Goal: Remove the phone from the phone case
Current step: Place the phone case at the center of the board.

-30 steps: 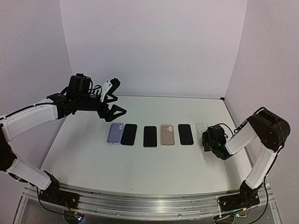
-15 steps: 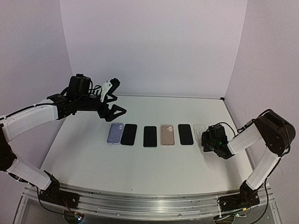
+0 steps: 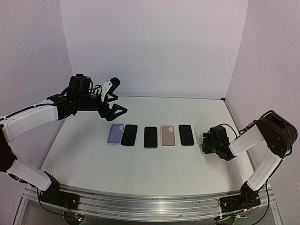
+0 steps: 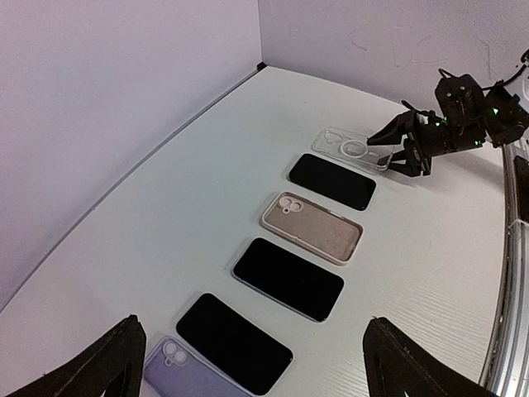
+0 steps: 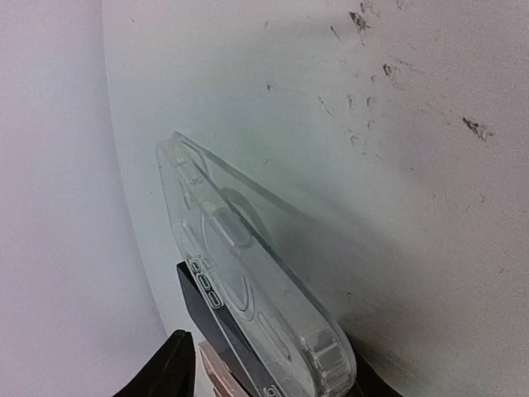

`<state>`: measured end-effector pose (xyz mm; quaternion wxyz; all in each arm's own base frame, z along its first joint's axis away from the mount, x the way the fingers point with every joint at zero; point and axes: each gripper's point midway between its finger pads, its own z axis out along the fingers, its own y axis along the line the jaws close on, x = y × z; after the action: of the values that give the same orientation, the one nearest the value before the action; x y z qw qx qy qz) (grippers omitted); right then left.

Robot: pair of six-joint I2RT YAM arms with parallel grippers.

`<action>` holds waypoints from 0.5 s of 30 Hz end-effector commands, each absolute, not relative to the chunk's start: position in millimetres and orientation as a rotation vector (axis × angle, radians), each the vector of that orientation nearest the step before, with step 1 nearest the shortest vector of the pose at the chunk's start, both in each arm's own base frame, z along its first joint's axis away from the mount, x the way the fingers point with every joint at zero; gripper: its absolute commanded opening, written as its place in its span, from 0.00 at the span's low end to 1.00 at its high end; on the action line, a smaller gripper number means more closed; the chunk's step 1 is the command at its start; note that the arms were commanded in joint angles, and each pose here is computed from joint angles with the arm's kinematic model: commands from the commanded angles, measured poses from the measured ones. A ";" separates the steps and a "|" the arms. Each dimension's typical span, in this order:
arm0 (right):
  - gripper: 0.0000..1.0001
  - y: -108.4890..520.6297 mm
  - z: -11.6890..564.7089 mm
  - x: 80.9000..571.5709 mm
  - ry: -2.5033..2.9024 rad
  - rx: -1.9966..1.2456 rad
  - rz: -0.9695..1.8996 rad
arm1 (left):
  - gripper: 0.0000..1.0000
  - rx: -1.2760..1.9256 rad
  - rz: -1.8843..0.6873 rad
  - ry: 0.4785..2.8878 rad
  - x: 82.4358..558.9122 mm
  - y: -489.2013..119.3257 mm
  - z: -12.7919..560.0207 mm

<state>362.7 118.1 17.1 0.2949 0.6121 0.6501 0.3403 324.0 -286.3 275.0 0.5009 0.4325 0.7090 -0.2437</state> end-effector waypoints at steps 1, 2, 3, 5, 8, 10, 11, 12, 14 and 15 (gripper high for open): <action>0.57 114.3 -26.0 324.3 1.924 1.733 0.722 | 0.93 1.025 -0.599 1.670 324.9 -287.4 290.0; 0.61 114.4 -24.4 323.3 1.934 1.732 0.712 | 0.93 1.025 -0.600 1.670 324.7 -287.3 289.7; 0.66 113.7 -22.6 322.1 1.943 1.731 0.698 | 0.93 1.025 -0.600 1.672 324.4 -287.1 289.1; 0.81 109.9 -16.1 318.9 1.963 1.728 0.639 | 0.93 1.026 -0.599 1.672 324.6 -287.2 289.0; 0.95 95.9 -3.5 311.4 1.971 1.713 0.511 | 0.93 1.027 -0.602 1.670 324.6 -287.8 288.1; 0.98 86.9 5.3 309.3 1.957 1.694 0.455 | 0.93 1.028 -0.607 1.668 324.3 -288.5 287.5; 0.98 83.8 10.2 309.5 1.946 1.684 0.442 | 0.93 1.027 -0.609 1.668 324.4 -288.7 287.3; 0.98 81.3 13.4 308.6 1.943 1.675 0.429 | 0.93 1.027 -0.610 1.668 324.5 -288.8 286.8; 0.98 82.8 17.8 309.5 1.951 1.665 0.436 | 0.93 1.025 -0.613 1.669 324.6 -289.0 286.3; 0.98 85.0 19.5 310.3 1.959 1.662 0.447 | 0.93 1.023 -0.613 1.672 324.9 -288.9 285.6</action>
<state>336.2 102.3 32.6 0.2769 0.6200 0.6911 0.2477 323.7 -286.6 275.1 0.5002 0.4308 0.7096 -0.2462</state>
